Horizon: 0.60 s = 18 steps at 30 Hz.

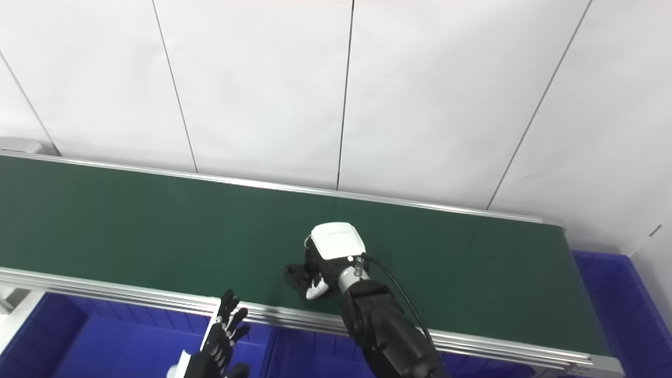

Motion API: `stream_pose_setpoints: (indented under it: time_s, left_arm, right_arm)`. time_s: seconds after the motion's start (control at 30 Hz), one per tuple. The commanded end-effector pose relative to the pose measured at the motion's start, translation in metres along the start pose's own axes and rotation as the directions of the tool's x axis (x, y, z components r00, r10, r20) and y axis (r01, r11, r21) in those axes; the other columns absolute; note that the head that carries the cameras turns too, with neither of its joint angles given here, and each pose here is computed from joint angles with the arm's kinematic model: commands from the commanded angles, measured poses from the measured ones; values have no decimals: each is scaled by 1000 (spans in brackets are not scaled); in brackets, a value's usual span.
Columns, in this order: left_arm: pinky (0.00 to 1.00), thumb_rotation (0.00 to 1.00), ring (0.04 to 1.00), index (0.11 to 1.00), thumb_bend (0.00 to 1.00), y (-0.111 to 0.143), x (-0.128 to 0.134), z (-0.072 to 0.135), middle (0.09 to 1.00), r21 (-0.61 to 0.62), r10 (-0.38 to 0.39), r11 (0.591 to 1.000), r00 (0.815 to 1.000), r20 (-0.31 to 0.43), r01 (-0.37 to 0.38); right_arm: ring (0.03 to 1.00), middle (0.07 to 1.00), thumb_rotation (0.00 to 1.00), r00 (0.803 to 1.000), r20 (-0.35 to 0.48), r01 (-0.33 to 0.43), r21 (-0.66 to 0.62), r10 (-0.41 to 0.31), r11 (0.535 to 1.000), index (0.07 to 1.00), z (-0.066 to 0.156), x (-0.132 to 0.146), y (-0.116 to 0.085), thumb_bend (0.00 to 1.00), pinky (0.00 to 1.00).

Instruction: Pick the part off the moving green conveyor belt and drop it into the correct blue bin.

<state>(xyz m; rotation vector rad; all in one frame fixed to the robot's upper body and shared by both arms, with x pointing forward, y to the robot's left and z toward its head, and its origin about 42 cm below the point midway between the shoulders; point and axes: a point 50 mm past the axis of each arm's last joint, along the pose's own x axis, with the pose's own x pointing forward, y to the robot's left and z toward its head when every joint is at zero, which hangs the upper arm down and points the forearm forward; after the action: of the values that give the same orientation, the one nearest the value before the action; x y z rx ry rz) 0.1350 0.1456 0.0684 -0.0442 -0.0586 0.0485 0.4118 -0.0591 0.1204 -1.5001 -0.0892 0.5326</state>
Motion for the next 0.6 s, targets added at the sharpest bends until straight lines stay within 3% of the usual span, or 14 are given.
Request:
stream_pose_setpoints:
  time_s: [0.0,0.13,0.2,0.37,0.43,0.57]
  left_arm:
    - [896,766,939,1000,862,-24,5,15,989,-64,-10,998,998,56,14]
    - [896,750,935,1000,852,-23,5,15,992,-70,-12,997,998,58,16]
    - [895,749,935,1000,857,-23,5,14,991,-75,-10,997,998,58,14]
    - [892,743,932,1000,870,-22,4,15,987,-87,-9,996,998,54,14]
    - [894,747,933,1000,871,-21,4,15,988,-87,-10,996,998,54,15]
    - [888,758,931,1000,867,-20,3,15,984,-79,-10,997,999,53,14]
  right_arm:
    - [292,470,0,987,-76,-143,8,143,990,488,-16,-11,41,532,201]
    - [274,471,0,988,-75,-131,22,132,991,485,-17,-13,48,533,188]
    - [291,417,0,993,-62,-103,38,105,994,507,-19,-17,51,526,207]
    - [253,470,0,999,18,40,14,-41,999,489,-25,-23,54,530,187]
    - [224,470,0,992,70,105,-30,-102,994,487,-26,-25,56,532,164]
    - [201,469,0,946,236,270,-196,-222,943,485,-31,-30,56,532,146]
